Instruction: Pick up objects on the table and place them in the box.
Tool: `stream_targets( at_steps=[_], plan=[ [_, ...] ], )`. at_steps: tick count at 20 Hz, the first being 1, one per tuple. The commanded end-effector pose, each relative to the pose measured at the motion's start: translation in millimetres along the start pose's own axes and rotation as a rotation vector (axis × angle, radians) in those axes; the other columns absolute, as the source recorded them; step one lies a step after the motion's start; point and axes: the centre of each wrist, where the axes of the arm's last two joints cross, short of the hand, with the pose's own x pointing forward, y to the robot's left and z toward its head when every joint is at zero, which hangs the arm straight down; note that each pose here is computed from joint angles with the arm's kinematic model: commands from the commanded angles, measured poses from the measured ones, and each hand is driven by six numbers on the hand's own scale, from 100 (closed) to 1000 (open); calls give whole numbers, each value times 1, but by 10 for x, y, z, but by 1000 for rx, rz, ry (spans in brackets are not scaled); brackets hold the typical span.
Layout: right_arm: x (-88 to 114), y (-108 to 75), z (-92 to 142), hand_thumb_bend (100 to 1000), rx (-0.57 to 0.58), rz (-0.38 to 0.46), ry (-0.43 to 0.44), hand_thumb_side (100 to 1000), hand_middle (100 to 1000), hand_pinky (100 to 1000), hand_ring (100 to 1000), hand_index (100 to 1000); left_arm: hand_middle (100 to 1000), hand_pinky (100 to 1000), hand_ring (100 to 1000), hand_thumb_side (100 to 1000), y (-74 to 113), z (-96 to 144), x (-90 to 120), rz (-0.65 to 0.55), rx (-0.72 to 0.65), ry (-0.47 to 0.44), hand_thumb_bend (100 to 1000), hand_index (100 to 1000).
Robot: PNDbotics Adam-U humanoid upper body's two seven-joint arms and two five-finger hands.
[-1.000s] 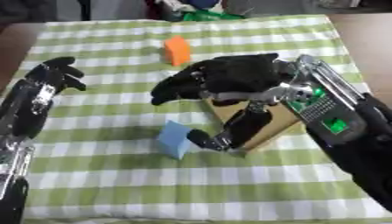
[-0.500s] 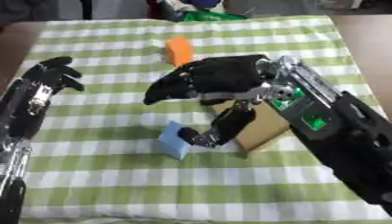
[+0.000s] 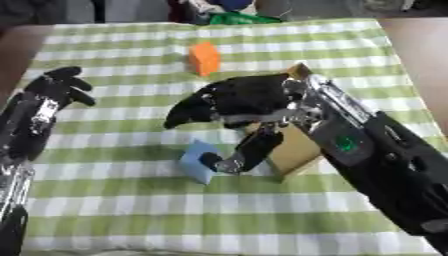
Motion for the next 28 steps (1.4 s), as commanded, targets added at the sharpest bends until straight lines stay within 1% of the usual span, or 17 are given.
stream_targets(
  at_steps=[1,9,14,17,18,19,28],
  plan=[
    [-11,-56,22,100,187,136,-131,583,931,889,905,1000,610,693,561,721,54,-43,77,-29,-8,-24,141,842],
    [-11,-19,9,109,246,150,-138,528,954,894,919,1000,611,694,561,723,53,-36,73,-32,-14,-19,142,843],
    [-34,29,-2,102,275,144,-137,516,953,896,921,1000,611,694,560,724,53,-35,71,-32,-17,-18,143,842],
    [-51,73,0,100,294,137,-131,527,953,897,922,1000,611,695,560,724,53,-36,72,-33,-18,-19,143,841],
    [-57,88,2,120,300,135,-129,508,952,897,922,1000,611,695,560,722,54,-36,71,-33,-18,-18,146,841],
    [-63,103,3,100,305,133,-127,528,952,897,921,1000,611,695,560,724,54,-35,71,-33,-18,-18,144,841],
    [-99,234,-8,100,333,104,-104,541,949,896,919,1000,612,696,560,725,53,-38,71,-33,-21,-20,145,841]
  ],
)
